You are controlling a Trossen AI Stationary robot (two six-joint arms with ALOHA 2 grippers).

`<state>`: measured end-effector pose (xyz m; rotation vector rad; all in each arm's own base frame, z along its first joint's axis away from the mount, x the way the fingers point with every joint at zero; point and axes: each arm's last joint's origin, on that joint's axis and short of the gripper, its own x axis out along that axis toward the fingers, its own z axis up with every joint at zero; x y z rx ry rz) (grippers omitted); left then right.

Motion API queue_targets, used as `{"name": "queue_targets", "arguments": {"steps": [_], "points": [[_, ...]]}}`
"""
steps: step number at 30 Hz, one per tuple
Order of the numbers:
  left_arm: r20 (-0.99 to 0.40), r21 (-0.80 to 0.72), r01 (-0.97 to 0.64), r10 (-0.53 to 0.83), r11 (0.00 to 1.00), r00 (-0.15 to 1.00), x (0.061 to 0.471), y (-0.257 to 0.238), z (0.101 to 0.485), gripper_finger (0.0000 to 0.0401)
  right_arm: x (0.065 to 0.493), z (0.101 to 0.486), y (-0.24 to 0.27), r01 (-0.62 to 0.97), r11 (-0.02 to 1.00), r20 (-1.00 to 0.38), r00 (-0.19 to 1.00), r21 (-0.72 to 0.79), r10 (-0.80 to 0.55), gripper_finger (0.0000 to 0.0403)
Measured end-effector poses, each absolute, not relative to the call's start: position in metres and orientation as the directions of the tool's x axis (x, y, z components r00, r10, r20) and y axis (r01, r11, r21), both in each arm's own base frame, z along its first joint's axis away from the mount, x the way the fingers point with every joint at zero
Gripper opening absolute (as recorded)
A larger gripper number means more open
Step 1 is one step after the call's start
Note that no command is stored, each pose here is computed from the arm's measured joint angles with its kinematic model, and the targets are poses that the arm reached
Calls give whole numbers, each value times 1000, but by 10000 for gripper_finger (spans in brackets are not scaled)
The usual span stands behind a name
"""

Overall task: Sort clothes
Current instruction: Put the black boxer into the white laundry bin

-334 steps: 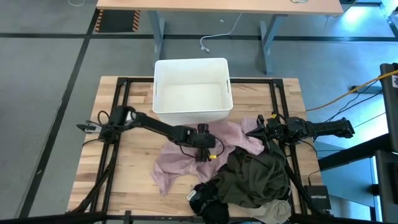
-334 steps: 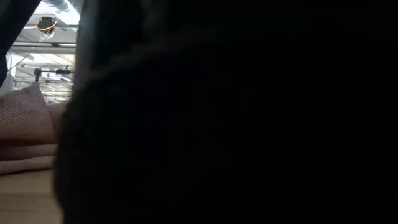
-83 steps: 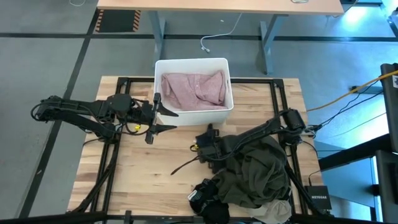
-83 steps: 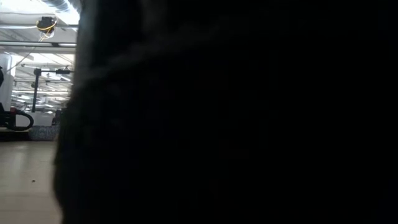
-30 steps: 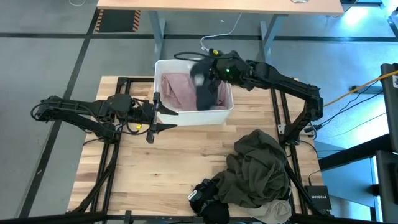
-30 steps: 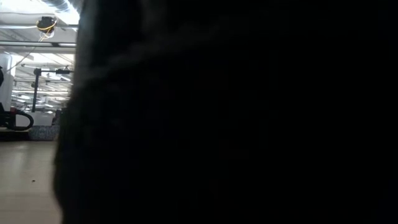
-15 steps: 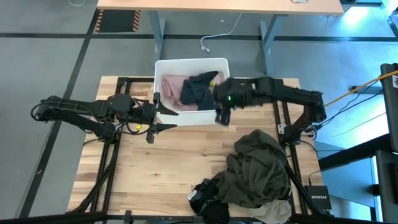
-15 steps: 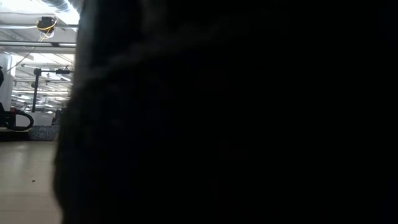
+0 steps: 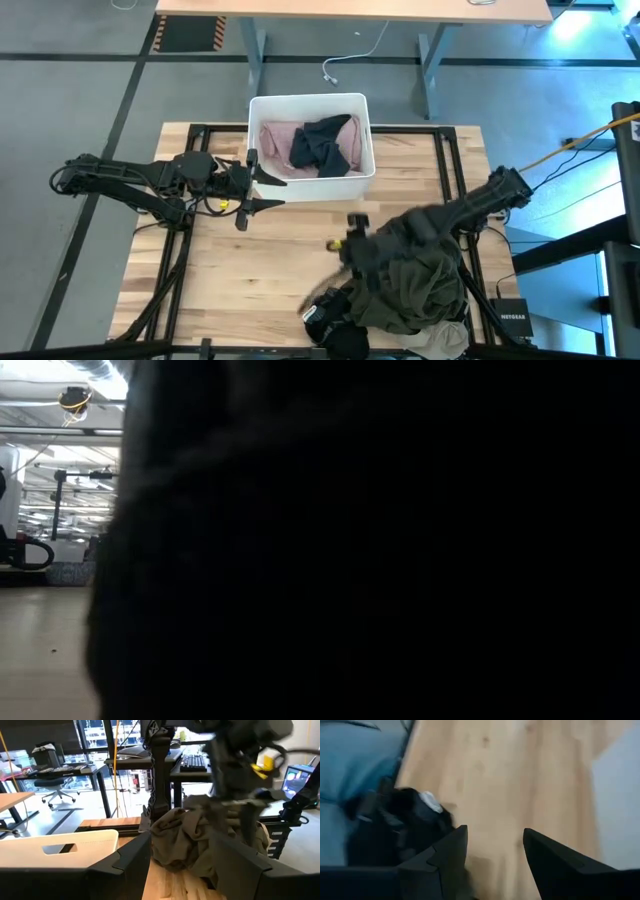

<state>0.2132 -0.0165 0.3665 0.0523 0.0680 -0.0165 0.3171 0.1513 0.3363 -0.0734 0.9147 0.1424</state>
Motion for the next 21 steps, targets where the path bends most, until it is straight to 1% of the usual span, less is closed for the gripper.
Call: {"name": "queue_targets", "arguments": {"steps": [3, 6, 9, 14, 16, 18, 21], "points": [[-75, 18, 16, -15, 1000, 997, 213, -17, 366, 194, 322, 317, 173, -190, 979, -745, 642, 71, 179, 208], [-82, -9, 14, -15, 1000, 997, 213, -17, 365, 194, 335, 295, 200, -279, 948, -722, 624, 154, 300, 208], [-81, -19, 13, -15, 1000, 997, 213, -17, 365, 194, 344, 269, 221, -340, 920, -731, 576, 194, 366, 208], [-82, -8, 14, -15, 1000, 996, 213, -17, 365, 194, 351, 224, 243, -402, 878, -787, 439, 259, 433, 208], [-84, 1, 15, -15, 1000, 996, 213, -17, 365, 194, 351, 215, 248, -407, 874, -805, 405, 265, 433, 208], [-83, 6, 15, -15, 1000, 996, 213, -17, 365, 194, 352, 208, 251, -405, 880, -818, 399, 248, 414, 208], [-84, 6, 15, -15, 1000, 996, 213, -17, 365, 194, 350, 189, 253, -405, 898, -872, 364, 170, 329, 208]]}}
